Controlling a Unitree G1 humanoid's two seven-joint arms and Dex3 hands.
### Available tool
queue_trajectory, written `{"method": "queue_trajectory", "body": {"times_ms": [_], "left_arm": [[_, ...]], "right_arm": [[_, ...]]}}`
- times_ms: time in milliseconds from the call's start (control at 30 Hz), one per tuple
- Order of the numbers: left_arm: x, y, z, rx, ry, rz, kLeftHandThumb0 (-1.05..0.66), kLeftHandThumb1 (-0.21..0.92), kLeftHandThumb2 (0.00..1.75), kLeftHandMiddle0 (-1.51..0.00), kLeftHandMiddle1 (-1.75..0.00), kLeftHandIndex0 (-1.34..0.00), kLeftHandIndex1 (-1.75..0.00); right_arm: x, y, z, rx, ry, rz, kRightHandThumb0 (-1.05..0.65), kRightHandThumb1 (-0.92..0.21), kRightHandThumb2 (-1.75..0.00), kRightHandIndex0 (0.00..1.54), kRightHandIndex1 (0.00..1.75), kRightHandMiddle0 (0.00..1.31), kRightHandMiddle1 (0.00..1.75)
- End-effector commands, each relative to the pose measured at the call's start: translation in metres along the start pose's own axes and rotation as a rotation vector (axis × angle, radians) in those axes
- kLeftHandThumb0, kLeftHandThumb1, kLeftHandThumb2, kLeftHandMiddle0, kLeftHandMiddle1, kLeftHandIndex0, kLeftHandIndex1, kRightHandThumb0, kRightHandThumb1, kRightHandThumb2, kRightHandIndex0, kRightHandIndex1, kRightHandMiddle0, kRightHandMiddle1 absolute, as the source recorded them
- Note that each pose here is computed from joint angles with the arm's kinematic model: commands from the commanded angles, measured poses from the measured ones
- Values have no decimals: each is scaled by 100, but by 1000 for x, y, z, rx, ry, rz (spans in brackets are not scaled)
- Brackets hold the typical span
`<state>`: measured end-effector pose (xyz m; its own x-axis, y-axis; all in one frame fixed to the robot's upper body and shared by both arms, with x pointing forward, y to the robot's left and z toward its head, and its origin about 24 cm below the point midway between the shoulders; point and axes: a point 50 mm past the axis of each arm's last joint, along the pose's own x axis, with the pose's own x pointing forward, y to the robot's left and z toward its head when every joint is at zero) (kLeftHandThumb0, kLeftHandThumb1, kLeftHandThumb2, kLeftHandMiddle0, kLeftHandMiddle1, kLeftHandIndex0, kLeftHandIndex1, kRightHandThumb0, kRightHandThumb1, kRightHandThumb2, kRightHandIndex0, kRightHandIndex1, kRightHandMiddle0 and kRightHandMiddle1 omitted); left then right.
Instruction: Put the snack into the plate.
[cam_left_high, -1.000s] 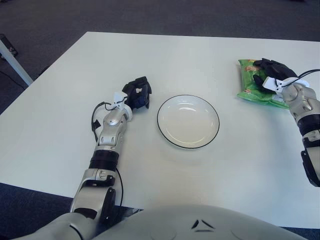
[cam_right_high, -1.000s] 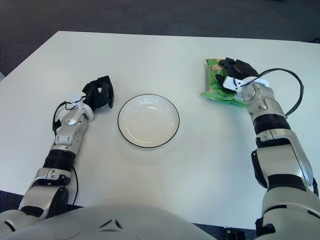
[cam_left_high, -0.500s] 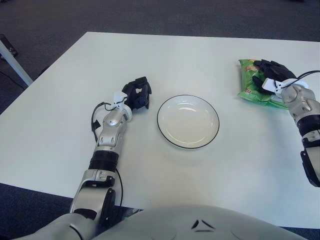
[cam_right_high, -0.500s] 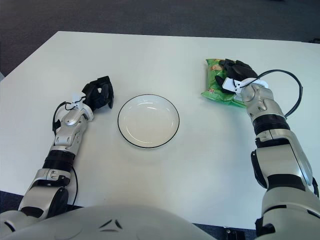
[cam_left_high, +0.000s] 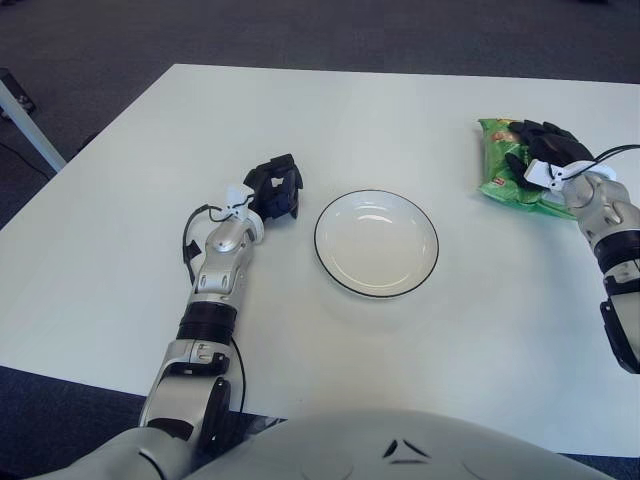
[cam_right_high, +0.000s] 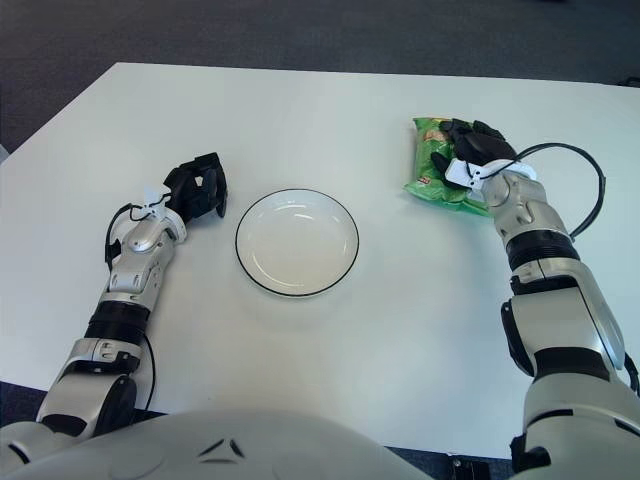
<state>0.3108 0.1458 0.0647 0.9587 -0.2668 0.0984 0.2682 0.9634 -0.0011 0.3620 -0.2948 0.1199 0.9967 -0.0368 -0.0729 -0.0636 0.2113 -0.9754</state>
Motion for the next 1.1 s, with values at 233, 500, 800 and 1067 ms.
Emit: {"method": "queue_trajectory", "body": {"times_ms": [233,500,800,1067], "left_arm": [[-20,0,-30,-42,113,27,-41,78,85,-125,-175,-88,-175],[-20,0,-30,-53,116,22,-40,78,85,-125,-175,-86,-175],[-21,0,-30,-46,111,24,-41,77,85,-126,-175,-88,-175],[-20,0,-30,-54,112,18,-41,77,85,-126,-175,-87,-175]], "right_arm": [[-9,24,-8,-60,73,-116,-23,-59,-96,19,143,42,168],[-10,21,-7,27,108,-261,-1,-15,-137,77,133,69,174],[-8,18,-9,103,159,-282,0,-13,-138,84,128,67,175],[-8,16,-9,111,176,-283,0,-12,-143,82,142,62,175]]}}
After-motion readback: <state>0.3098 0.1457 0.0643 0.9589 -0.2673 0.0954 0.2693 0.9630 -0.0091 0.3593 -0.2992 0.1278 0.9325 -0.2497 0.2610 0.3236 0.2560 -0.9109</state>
